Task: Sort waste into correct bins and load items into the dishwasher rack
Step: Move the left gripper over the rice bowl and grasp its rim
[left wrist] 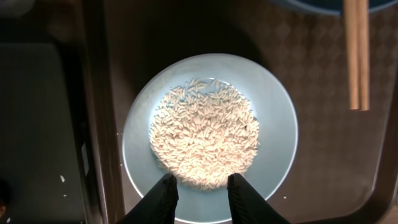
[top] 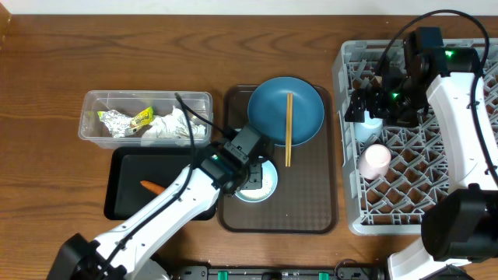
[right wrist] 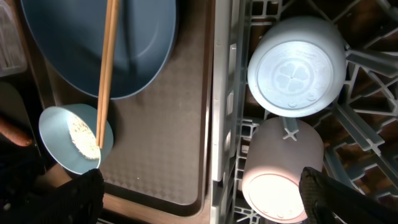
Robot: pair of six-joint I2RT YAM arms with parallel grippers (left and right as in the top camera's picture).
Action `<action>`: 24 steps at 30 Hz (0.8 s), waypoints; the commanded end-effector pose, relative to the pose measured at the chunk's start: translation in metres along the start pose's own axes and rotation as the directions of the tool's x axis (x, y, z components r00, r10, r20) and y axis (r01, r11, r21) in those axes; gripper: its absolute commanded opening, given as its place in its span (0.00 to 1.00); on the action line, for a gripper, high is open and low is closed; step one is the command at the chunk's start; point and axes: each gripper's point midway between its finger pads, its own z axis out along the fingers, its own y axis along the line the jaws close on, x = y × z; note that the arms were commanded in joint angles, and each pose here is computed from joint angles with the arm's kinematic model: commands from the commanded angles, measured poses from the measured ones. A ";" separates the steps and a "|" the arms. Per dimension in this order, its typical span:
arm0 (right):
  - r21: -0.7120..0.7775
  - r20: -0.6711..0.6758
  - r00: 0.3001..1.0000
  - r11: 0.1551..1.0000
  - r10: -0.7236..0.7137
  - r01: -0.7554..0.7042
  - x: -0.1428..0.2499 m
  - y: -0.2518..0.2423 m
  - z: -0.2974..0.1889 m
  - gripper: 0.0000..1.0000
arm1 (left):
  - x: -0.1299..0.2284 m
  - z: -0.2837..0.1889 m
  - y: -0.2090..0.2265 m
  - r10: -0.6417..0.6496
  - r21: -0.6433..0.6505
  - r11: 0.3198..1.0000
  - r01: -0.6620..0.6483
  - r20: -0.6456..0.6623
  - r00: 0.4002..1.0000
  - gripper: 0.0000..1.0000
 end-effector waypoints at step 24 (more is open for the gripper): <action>-0.007 0.005 1.000 1.000 -0.009 0.009 -0.003 0.003 -0.001 0.99 | 0.029 -0.006 -0.057 0.263 -0.003 0.964 -0.264 0.121 0.957 0.41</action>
